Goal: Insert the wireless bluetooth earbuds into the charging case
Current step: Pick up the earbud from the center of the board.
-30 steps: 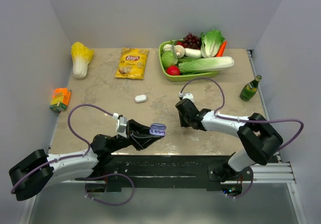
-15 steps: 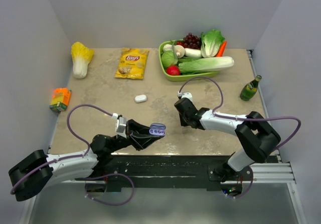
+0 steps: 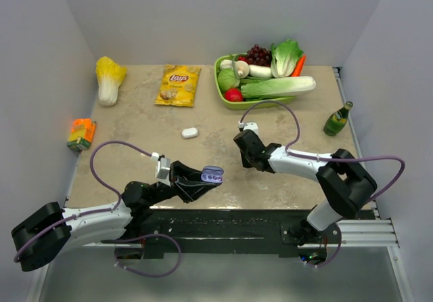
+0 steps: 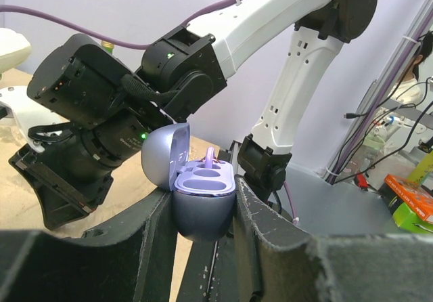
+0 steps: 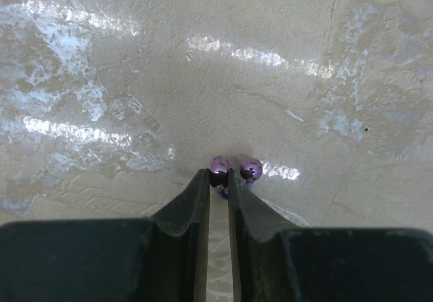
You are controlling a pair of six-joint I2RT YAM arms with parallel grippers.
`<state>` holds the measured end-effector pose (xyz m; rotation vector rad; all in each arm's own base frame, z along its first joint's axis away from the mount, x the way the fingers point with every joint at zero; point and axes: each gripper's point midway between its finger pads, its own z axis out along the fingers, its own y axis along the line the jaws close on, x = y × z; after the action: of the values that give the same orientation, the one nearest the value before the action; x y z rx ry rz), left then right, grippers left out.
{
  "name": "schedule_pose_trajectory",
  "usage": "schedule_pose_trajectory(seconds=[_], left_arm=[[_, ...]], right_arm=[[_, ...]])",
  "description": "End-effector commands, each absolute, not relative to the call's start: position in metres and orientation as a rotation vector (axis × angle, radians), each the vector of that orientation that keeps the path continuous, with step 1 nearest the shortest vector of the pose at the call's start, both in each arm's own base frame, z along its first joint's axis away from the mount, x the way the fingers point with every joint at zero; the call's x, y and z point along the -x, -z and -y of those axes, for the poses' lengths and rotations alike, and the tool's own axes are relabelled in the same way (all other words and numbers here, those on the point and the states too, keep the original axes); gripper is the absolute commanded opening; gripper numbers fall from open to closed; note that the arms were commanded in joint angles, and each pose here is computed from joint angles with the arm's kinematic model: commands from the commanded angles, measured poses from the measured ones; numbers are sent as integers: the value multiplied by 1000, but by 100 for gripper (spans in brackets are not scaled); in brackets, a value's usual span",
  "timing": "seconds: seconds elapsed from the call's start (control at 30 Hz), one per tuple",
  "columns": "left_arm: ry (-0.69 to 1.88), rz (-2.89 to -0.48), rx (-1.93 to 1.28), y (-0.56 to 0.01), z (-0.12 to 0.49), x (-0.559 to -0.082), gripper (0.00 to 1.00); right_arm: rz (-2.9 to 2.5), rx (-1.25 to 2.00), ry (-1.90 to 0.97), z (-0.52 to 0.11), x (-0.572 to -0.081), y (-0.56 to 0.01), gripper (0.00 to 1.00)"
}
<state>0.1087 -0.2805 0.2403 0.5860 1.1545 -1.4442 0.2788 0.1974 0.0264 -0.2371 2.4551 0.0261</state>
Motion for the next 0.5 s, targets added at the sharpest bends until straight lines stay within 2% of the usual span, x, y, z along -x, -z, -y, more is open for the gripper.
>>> schedule_pose_trajectory(seconds=[0.0, 0.23, 0.47], left_arm=[[1468, -957, -548, -241, 240, -80, 0], [1388, -975, -537, -233, 239, -91, 0], [1210, -1059, -435, -216, 228, -123, 0]], right_arm=[[-2395, 209, -40, -204, -294, -49, 0], [-2374, 194, -247, -219, -279, -92, 0], [-2336, 229, -499, -235, -253, -142, 0]])
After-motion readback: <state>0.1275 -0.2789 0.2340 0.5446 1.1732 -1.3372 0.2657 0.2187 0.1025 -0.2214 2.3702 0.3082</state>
